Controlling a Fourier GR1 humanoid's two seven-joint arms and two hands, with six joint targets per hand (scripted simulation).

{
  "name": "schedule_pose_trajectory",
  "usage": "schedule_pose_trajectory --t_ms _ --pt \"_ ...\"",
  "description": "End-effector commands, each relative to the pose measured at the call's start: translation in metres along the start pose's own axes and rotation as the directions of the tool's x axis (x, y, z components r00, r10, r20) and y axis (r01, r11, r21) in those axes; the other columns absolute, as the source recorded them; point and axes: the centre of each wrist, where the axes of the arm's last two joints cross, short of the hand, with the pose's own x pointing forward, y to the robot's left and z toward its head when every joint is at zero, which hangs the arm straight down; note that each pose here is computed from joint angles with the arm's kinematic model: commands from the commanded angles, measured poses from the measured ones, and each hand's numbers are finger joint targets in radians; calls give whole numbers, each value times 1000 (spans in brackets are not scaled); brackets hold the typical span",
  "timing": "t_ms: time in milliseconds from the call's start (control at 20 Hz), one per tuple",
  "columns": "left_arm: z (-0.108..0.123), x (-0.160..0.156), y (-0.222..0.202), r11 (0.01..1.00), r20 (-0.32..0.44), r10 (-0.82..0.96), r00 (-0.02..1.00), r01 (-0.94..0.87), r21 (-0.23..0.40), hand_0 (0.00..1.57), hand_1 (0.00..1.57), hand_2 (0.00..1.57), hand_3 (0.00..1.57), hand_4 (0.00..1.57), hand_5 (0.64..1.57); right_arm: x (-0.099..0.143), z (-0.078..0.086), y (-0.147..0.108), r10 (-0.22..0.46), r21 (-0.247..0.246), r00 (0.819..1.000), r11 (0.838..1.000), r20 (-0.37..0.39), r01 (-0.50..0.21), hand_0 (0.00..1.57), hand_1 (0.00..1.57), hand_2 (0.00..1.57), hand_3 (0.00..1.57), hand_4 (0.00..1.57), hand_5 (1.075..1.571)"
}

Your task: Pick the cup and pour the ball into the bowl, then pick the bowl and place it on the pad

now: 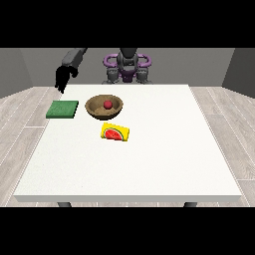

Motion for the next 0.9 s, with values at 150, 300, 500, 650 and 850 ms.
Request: schedule_pose_trajectory --t_ms 150,300,500,650,850 --pt "4 -5 95 974 79 215 973 -207 -94 0 0 0 0 1055 1558 -27 1 23 -69 -35 997 997 24 70 0 0 0 0 737 1565" --pt "7 3 137 977 127 205 970 -196 -81 0 0 0 0 1047 1558 -32 -7 46 -86 -11 994 996 68 87 0 0 0 0 738 1568" --pt "17 7 159 975 137 214 967 -202 -97 0 0 0 0 977 1553 -51 -7 37 -102 -23 992 994 76 104 0 0 0 0 646 1560" --pt "28 -4 174 979 82 201 976 -198 -44 0 0 0 0 1001 1542 -71 -2 60 -81 21 997 997 8 80 0 0 0 0 582 1558" --pt "33 -1 173 979 66 204 977 -203 -30 0 0 0 0 1008 1535 -79 -7 70 -58 33 998 998 2 58 0 0 0 0 553 1558"
